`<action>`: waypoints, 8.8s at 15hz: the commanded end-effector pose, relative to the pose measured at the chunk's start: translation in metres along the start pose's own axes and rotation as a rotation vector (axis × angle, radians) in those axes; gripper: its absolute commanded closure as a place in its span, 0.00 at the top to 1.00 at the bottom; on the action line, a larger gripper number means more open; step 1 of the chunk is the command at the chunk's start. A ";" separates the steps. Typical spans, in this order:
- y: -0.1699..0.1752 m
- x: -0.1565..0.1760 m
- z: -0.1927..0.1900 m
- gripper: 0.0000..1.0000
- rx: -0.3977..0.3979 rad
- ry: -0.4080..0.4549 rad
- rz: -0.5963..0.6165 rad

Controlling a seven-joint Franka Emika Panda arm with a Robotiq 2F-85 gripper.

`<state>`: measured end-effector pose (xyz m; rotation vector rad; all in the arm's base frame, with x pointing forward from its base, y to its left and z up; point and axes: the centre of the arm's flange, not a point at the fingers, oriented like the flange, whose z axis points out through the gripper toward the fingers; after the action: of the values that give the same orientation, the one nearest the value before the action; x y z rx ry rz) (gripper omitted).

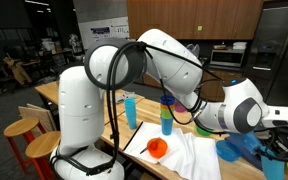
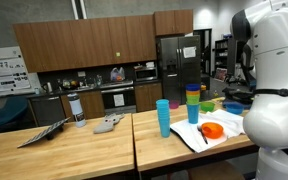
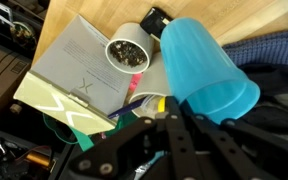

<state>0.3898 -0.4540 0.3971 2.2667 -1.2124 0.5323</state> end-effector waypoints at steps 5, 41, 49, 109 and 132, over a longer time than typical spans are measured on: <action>-0.035 -0.020 -0.083 0.01 0.130 0.188 0.002; -0.069 -0.038 -0.103 0.05 0.367 0.143 0.128; -0.153 -0.076 -0.164 0.01 0.444 0.169 -0.014; -0.385 -0.176 -0.409 0.01 0.591 0.105 0.040; -0.403 -0.218 -0.469 0.01 0.727 0.304 -0.722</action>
<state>0.5828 0.1380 0.5351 2.8149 -0.1937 1.1291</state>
